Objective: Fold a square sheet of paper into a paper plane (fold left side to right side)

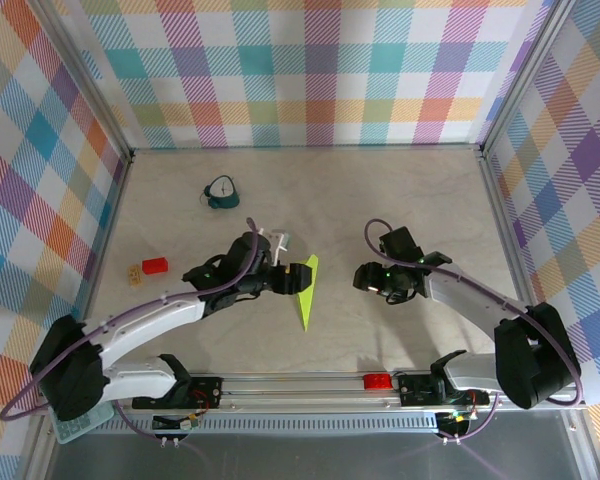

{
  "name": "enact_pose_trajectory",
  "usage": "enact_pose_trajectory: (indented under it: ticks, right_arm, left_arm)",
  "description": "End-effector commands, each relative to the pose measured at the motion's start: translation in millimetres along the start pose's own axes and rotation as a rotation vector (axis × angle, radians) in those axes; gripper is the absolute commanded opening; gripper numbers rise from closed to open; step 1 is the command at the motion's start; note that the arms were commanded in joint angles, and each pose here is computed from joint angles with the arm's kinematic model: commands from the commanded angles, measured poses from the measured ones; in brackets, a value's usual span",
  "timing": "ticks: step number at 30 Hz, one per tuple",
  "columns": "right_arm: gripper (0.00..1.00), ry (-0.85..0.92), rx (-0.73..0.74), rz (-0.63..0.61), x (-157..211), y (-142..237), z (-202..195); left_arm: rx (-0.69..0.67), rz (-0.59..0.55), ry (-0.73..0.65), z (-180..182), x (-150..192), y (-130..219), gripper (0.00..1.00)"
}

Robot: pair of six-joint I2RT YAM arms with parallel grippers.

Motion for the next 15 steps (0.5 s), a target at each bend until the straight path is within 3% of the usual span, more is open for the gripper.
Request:
enact_pose_trajectory:
  ticks: [1, 5, 10, 15]
  right_arm:
    - [0.82, 0.002, 0.025, -0.006, 3.5, 4.9, -4.9]
    - [1.00, -0.004, 0.020, -0.024, 2.7, 9.2, -4.8]
    - [0.99, -0.001, -0.007, -0.014, 4.4, 11.0, 0.0]
    - [0.99, 0.003, -0.030, 0.042, 9.1, 5.2, 6.3]
  left_arm:
    - [-0.130, -0.020, -0.132, 20.7, -9.7, 20.2, 0.82]
    - [-0.188, -0.035, -0.217, 30.8, -14.8, 36.0, 0.88]
    - [-0.252, -0.032, -0.345, 38.0, -21.1, 52.5, 0.90]
    - [-0.281, -0.064, -0.575, 40.0, -25.6, 63.5, 0.93]
Point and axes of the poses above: each hand's point on the last joint's axis, 136 mm out from that joint toward the fingers, its own y axis back along the fingers, its own z axis along the line the jaws close on, x = y × z, the point moved 1 cm from there along y, back along the fingers, and after that the axes turned 4 degrees about -y, right-handed, at the moved point
